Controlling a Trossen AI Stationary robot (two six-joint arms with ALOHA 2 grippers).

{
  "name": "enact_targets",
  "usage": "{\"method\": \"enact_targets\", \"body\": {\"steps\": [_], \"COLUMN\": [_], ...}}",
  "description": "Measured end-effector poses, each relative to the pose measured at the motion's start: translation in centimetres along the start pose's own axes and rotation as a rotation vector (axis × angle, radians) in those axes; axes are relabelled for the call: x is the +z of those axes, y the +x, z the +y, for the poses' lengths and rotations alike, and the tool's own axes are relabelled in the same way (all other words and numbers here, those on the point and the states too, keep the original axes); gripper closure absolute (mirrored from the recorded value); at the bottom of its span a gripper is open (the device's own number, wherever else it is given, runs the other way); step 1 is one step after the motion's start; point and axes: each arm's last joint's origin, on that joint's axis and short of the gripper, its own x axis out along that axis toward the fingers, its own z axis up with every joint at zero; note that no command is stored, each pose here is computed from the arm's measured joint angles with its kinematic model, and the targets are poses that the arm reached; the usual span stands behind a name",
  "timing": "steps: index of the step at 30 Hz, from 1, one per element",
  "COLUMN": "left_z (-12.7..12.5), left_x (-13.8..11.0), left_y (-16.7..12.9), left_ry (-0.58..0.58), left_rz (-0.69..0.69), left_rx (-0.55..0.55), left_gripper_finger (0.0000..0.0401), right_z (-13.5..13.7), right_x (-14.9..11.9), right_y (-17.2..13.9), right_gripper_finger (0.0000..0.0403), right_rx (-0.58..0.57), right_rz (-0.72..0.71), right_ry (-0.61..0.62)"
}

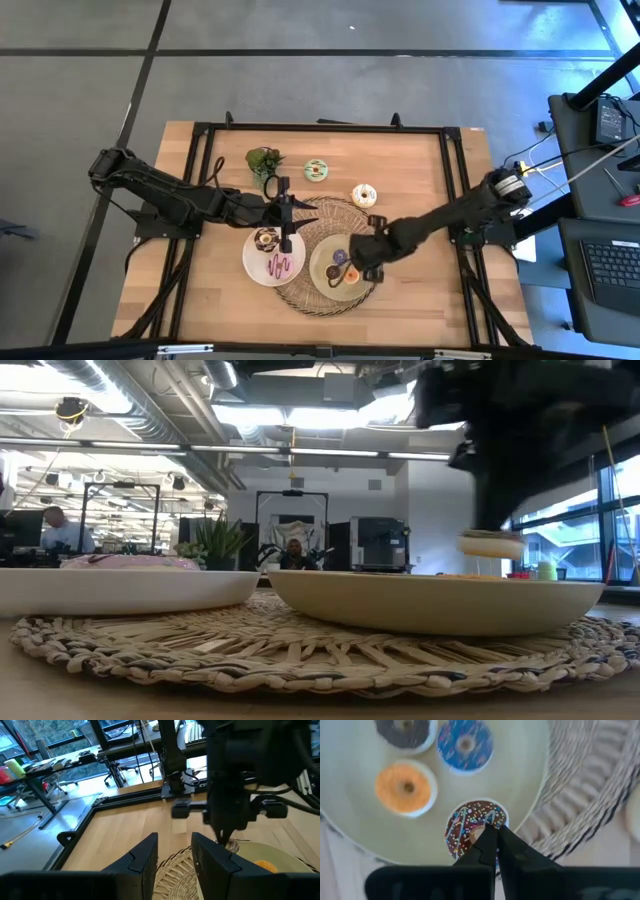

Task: Pick & Place donuts
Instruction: Put the small brown donut on the brown plate

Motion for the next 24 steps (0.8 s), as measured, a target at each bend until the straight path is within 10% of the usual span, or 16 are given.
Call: {"method": "enact_targets", "body": {"steps": [24], "left_z": [0.0], "left_x": [-0.2], "left_y": [0.0], "left_ry": [0.008], "left_rz": [0.018], "left_rx": [-0.002], "left_gripper_finger": [0.0284], "right_z": [0.7], "right_x": [1.5], "right_y": [4.0], "right_gripper_finger": [0.0395], "right_rx": [0.069], "right_rz": [-0.017], "right_ry": [-0.080]}}
